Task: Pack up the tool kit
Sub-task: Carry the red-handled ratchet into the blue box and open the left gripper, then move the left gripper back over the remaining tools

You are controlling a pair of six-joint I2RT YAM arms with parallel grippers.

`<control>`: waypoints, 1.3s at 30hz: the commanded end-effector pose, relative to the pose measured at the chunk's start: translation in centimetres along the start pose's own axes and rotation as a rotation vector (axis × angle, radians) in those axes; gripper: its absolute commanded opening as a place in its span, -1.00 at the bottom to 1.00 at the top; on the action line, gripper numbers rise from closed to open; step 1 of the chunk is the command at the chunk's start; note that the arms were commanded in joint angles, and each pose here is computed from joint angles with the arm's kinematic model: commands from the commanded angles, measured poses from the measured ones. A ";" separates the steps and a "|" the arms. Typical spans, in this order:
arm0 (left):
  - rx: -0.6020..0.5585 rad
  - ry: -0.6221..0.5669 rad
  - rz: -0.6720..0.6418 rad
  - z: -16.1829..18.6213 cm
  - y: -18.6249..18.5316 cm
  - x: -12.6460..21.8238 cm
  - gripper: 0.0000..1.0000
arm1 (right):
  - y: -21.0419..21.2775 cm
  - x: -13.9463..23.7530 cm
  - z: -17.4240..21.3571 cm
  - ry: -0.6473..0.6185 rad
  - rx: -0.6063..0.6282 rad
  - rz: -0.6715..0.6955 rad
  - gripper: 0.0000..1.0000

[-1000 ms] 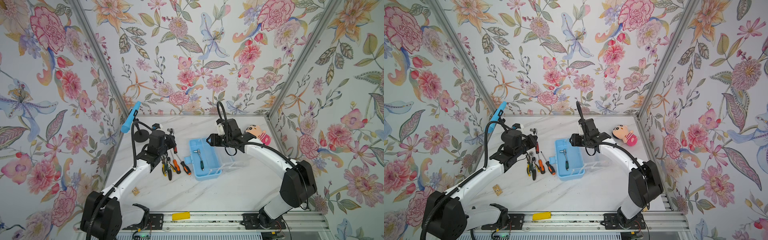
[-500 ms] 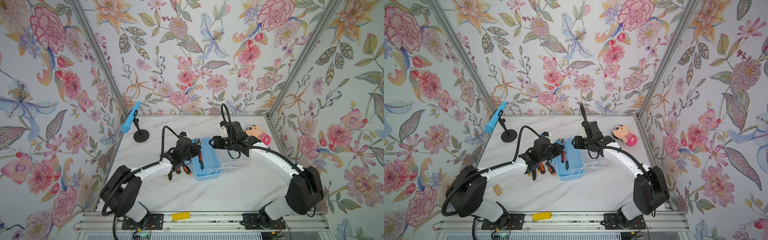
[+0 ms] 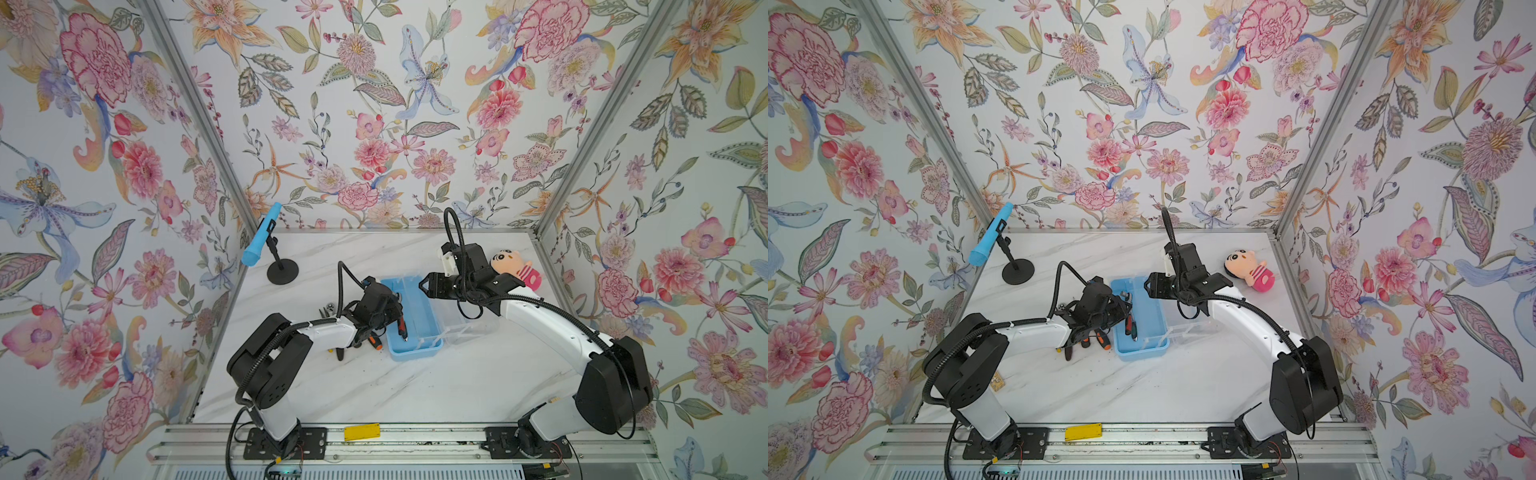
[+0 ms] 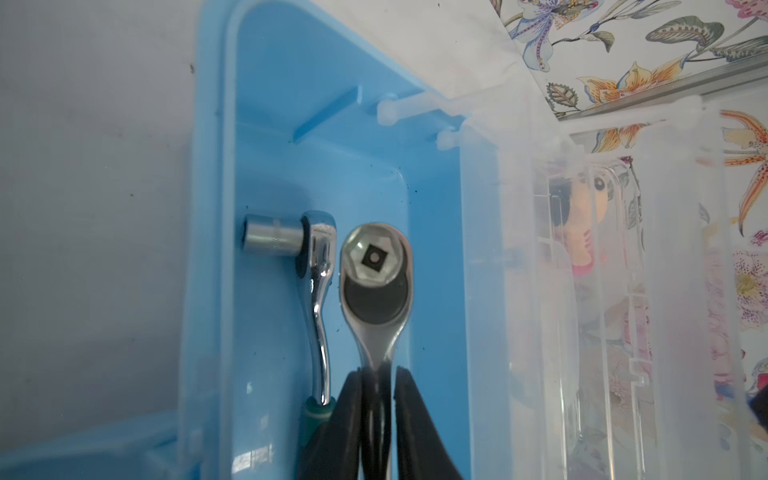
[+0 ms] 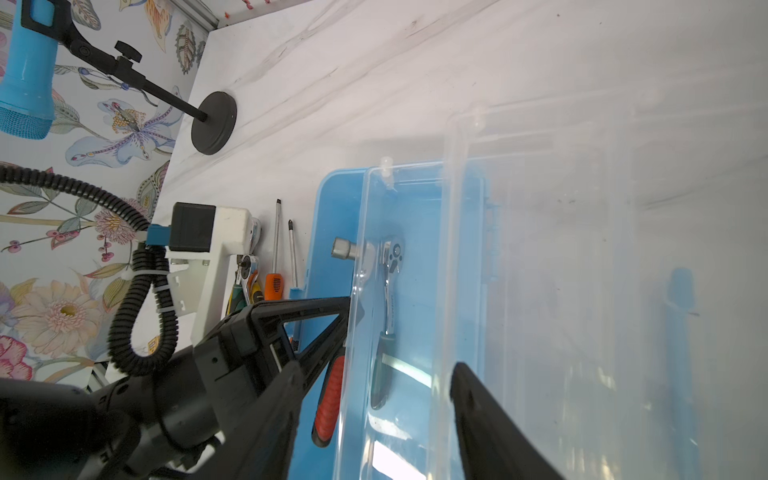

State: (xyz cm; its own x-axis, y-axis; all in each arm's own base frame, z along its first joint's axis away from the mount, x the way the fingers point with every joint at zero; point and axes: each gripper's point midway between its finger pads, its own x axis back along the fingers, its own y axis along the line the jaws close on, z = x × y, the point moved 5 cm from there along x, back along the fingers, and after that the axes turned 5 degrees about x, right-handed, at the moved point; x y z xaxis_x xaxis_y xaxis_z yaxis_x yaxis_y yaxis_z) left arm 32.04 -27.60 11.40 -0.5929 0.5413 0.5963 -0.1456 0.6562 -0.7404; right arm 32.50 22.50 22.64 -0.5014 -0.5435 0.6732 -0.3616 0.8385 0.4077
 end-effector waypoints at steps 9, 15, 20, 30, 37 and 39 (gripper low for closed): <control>-0.088 -0.139 0.117 -4.1 -5.3 5.5 -0.35 | 0.7 1.9 -0.9 -0.056 0.002 -0.014 0.18; -0.211 -0.283 -0.094 -6.9 -2.3 11.2 -0.27 | 1.8 2.9 -1.2 -0.078 0.033 -0.023 0.19; -0.249 -0.347 -0.333 -7.5 3.4 15.1 -0.27 | 2.5 3.1 -1.1 -0.079 0.048 -0.034 0.19; -0.162 -0.322 -0.433 -6.4 11.6 15.7 -0.16 | 2.4 1.1 -0.8 -0.031 0.052 -0.034 0.18; -0.193 -0.277 -0.460 -7.8 12.6 13.0 -0.25 | 2.2 0.3 -0.9 -0.018 0.048 -0.025 0.18; -0.200 -0.261 -0.455 -8.0 12.7 12.1 -0.27 | 2.1 0.1 -0.8 -0.015 0.049 -0.020 0.18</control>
State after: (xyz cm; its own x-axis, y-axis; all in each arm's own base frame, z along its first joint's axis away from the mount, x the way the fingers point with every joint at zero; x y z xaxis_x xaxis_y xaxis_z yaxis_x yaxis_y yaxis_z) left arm 27.84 -7.98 11.20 -0.6629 0.0144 0.7486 -0.3460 0.8808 -0.3233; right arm 31.89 23.90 23.66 -0.4996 -0.5620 0.6592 -0.3990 0.8247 0.4007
